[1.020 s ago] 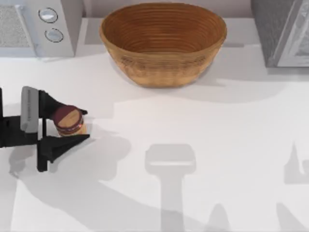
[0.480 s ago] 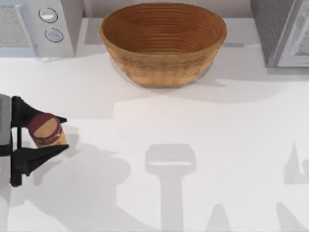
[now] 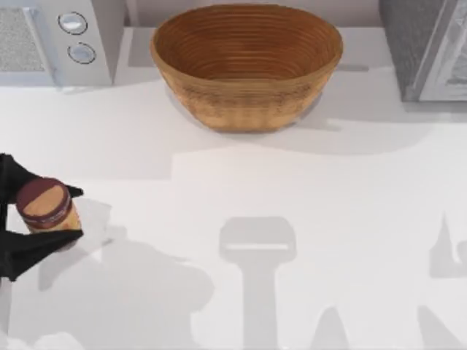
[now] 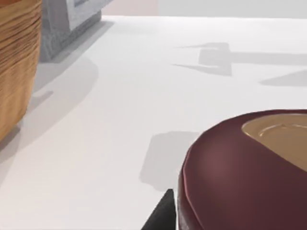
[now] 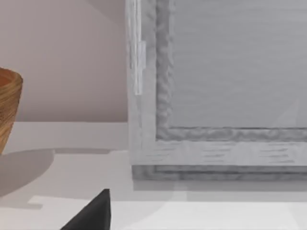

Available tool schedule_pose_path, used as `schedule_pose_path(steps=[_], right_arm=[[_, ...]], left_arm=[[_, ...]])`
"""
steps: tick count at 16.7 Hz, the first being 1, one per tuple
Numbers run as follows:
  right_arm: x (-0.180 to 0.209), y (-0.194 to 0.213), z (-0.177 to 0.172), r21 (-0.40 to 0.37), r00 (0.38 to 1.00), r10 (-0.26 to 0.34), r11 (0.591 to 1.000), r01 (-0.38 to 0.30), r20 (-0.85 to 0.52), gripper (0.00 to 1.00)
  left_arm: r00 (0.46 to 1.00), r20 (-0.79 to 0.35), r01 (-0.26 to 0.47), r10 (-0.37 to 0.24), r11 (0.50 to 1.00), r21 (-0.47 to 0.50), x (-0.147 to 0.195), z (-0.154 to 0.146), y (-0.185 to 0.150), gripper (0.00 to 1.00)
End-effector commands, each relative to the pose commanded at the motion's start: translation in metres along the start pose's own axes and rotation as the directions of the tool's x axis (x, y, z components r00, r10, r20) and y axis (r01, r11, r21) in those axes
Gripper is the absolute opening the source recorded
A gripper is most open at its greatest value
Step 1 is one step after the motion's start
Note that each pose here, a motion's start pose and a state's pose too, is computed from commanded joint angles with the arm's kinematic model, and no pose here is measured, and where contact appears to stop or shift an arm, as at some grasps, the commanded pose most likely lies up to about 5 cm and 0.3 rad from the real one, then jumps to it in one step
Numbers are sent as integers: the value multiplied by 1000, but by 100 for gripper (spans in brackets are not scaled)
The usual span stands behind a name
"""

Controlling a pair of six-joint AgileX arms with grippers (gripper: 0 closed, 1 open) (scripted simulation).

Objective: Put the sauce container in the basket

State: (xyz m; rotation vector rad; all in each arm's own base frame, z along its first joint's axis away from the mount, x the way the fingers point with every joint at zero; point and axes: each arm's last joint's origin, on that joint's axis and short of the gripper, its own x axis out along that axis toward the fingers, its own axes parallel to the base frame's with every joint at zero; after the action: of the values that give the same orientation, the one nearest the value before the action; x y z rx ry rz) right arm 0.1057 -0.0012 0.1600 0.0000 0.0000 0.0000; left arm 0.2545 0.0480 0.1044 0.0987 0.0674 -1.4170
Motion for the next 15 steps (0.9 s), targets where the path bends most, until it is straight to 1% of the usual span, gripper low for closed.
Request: schedule_pose_path(steps=[6,12,15], right_arm=[[0,0,0,0,1000,0,1000,0,0,100],[0,0,0,0,1000,0,1000,0,0,100],[0,0,0,0,1000,0,1000,0,0,100]], left_arm=[[1000,7,28,-28,999,-25,-8,12,-6,0],[999,9,32,-32,999,-28,-6,11,-6,0],[998,-19,61,-61,998,-16,-3,8,-1,0]])
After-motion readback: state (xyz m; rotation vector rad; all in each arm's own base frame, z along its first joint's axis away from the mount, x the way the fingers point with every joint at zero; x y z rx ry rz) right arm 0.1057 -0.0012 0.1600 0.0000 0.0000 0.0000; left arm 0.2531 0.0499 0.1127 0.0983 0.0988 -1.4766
